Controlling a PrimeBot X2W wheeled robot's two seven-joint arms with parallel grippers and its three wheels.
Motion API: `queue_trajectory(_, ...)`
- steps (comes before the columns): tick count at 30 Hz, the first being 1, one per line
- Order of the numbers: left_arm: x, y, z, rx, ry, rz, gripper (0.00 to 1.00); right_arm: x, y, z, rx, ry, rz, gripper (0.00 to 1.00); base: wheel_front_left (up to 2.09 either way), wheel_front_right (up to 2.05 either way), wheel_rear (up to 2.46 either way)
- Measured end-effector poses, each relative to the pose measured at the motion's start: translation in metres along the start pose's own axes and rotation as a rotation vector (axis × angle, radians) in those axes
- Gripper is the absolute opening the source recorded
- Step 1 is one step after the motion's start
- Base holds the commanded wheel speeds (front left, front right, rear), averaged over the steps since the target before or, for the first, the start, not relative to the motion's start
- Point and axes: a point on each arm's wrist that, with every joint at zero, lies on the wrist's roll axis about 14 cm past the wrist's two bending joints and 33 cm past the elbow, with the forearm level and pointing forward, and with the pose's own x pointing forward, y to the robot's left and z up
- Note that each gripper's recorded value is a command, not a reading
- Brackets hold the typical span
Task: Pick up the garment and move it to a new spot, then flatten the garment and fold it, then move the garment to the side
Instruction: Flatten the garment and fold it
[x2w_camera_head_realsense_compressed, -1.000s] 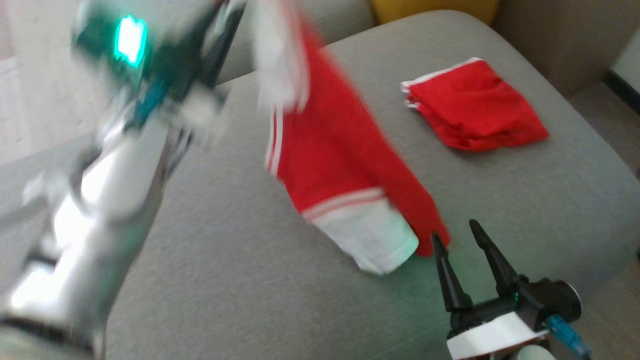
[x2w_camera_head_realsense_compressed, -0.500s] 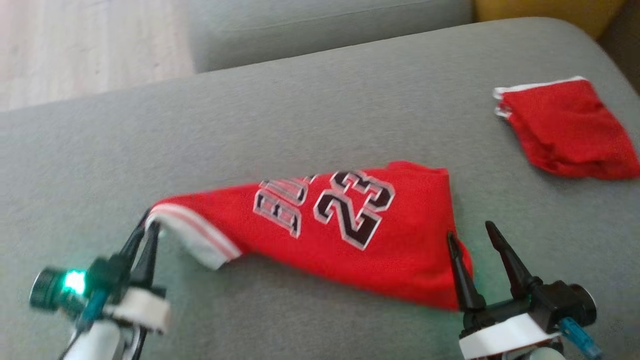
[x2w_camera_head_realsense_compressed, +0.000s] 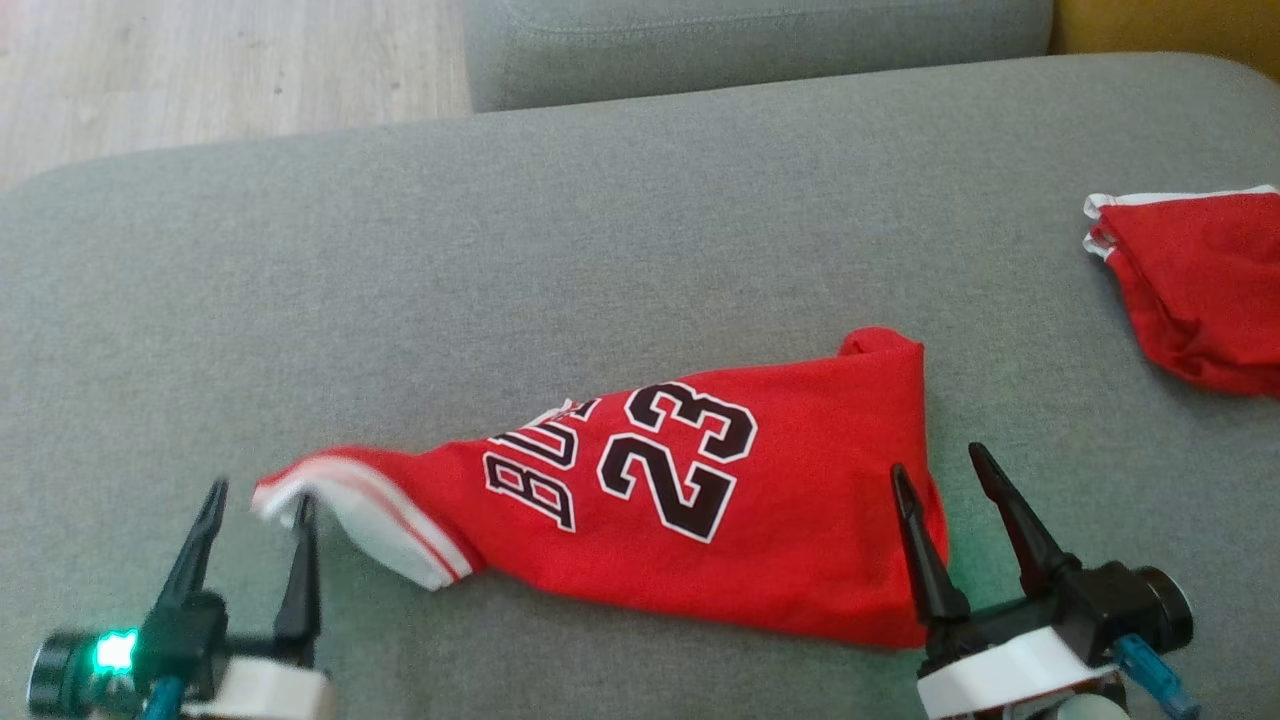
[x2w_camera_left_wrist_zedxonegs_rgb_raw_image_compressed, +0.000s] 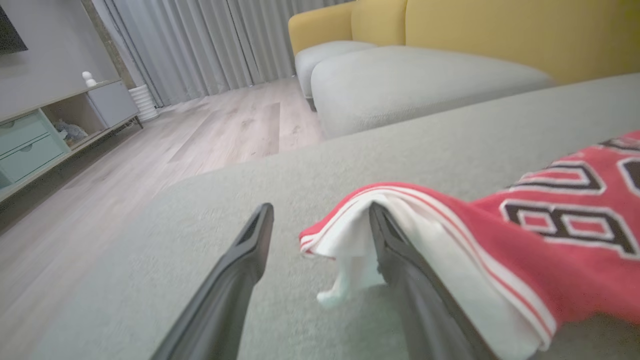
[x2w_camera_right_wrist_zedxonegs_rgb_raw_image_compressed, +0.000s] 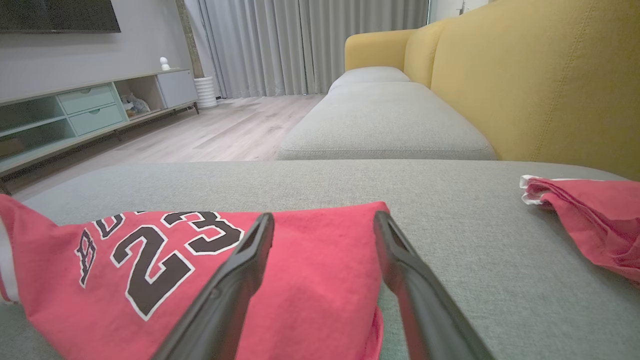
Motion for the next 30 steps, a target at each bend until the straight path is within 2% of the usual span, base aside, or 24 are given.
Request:
queue_trajectory(5,0.023,-0.026,0.053,-0.016,-0.156,-0.130,1.00,0.001,-0.003,-0.004,-0.006,0.013,-0.009,1.00,0.00,0.00,0.00)
queue_trajectory(9,0.047,-0.070,0.095,0.010,-0.243,-0.331,1.00,-0.002,-0.009,-0.007,-0.005,0.025,-0.032,1.00,0.00,0.00,0.00)
queue_trajectory(11,0.055,-0.098,0.103,0.021,-0.237,-0.444,1.00,-0.003,-0.013,-0.007,-0.006,0.026,-0.045,1.00,0.00,0.00,0.00)
queue_trajectory(14,0.062,-0.143,0.090,0.030,-0.141,-0.596,1.00,-0.002,-0.019,-0.005,-0.010,0.023,-0.064,1.00,0.00,0.00,0.00)
queue_trajectory(17,0.062,-0.174,0.051,0.041,0.032,-0.697,1.00,-0.005,-0.027,-0.006,-0.011,0.027,-0.092,1.00,0.00,0.00,0.00)
queue_trajectory(23,0.054,-0.190,-0.022,0.014,0.351,-0.763,1.00,-0.011,-0.045,-0.017,-0.004,0.066,-0.155,1.00,0.00,0.00,0.00)
queue_trajectory(26,0.061,-0.189,-0.027,0.043,0.348,-0.783,0.98,-0.010,-0.047,-0.022,-0.003,0.085,-0.161,1.00,0.00,0.00,0.00)
queue_trajectory(27,0.063,-0.188,-0.026,0.060,0.327,-0.783,0.34,-0.008,-0.048,-0.022,-0.003,0.085,-0.161,1.00,0.00,0.00,0.00)
queue_trajectory(28,0.066,-0.187,-0.024,0.072,0.306,-0.779,0.00,-0.007,-0.047,-0.021,-0.004,0.081,-0.158,1.00,0.00,0.00,0.00)
queue_trajectory(30,0.071,-0.186,-0.016,0.088,0.246,-0.774,0.00,-0.004,-0.046,-0.017,-0.007,0.066,-0.149,1.00,0.00,0.00,0.00)
